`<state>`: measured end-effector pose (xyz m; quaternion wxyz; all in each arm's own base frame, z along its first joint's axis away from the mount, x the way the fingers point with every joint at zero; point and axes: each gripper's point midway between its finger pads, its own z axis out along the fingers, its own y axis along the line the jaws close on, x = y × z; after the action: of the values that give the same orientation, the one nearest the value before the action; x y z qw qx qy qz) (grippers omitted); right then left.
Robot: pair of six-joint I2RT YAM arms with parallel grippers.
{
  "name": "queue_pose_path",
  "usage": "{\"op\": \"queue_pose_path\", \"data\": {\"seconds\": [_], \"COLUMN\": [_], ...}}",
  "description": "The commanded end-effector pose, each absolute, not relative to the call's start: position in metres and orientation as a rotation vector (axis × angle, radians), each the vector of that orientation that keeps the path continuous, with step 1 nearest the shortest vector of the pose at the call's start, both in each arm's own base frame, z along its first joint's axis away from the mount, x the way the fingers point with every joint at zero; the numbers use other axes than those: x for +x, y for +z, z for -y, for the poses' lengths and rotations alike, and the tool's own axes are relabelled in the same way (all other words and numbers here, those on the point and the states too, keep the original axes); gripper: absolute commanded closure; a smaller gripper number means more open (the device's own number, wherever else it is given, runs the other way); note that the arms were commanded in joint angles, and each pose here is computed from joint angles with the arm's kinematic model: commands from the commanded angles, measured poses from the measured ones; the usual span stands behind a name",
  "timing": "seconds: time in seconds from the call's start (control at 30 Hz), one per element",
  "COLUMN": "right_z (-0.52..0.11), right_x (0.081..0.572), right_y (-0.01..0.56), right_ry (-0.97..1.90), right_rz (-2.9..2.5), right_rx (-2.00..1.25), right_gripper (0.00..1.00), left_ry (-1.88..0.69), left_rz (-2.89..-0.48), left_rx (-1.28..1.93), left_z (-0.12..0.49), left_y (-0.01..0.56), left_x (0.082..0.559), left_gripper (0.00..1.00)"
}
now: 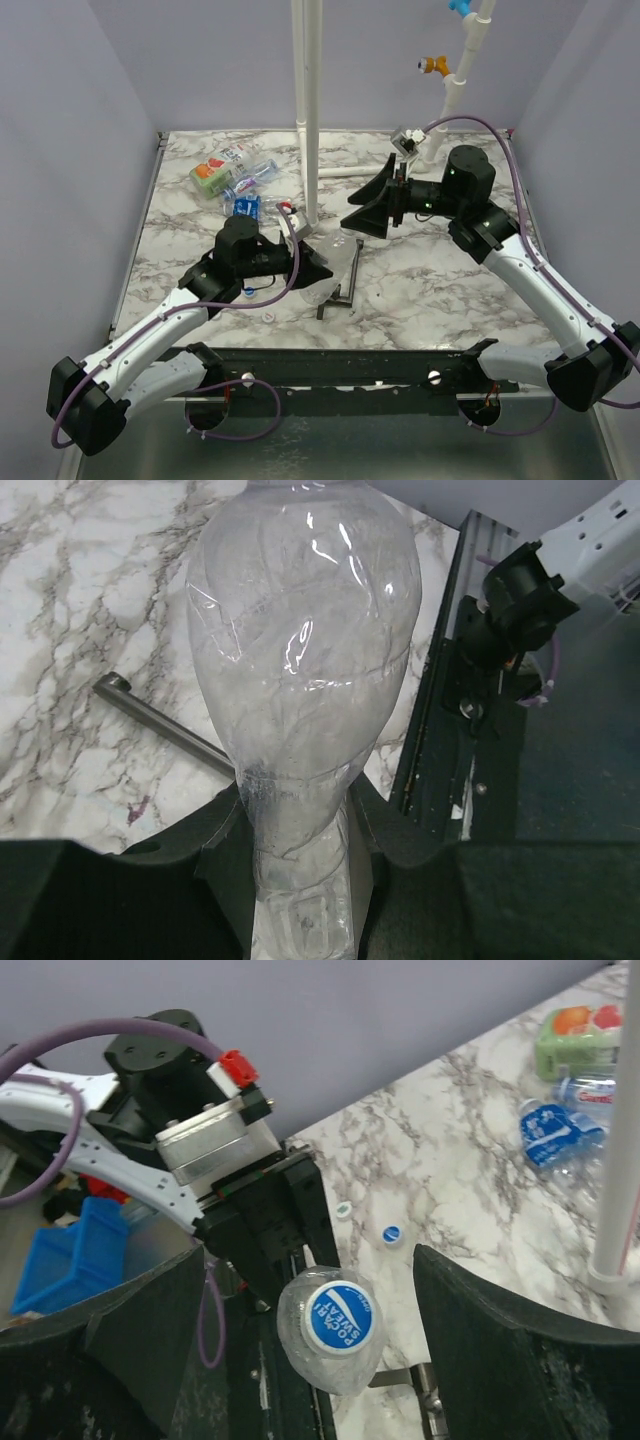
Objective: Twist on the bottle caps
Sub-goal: Screw the bottle cap onto the plastic bottle.
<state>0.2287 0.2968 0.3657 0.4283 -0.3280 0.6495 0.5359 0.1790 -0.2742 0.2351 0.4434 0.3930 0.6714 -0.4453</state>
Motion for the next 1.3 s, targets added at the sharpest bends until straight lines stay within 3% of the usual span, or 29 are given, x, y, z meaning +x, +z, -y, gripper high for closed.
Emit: {"op": "queue_pose_path", "data": {"seconds": [0.0,0.4,0.63,0.93,1.03,1.27], "right_z": [-0.303,-0.300,-0.299,-0.297,-0.297,-0.293], "right_x": [0.207,0.204,0.205,0.208,0.211,0.231], "right_y": [0.370,0.357,0.356,0.356,0.356,0.343], "right_ry": [1.482,1.481,1.477,1.463,1.451,1.363], "right_rz": [-1.509,-1.545,-1.554,-1.572,-1.599,-1.749], "right_rx": [-0.950,-0.926,-0.910,-0.858,-0.825,-0.687], "right_gripper": [0.17,0.26,0.43,0.57,0.68,0.81], "left_ry": [-1.216,-1.247,-1.254,-1.242,-1.216,-0.982], "left_rz": [-1.605,-1.566,-1.579,-1.616,-1.624,-1.693], "left_rx": [0.991,0.989,0.980,0.965,0.948,0.749], "left_z": [0.276,0.280,0.281,0.282,0.282,0.273], "left_y": [0.246,0.254,0.253,0.244,0.243,0.241], "left_x": [0.163,0.162,0.164,0.169,0.176,0.225], "left_gripper": [1.00,1.00,1.00,1.00,1.00,1.00]}}
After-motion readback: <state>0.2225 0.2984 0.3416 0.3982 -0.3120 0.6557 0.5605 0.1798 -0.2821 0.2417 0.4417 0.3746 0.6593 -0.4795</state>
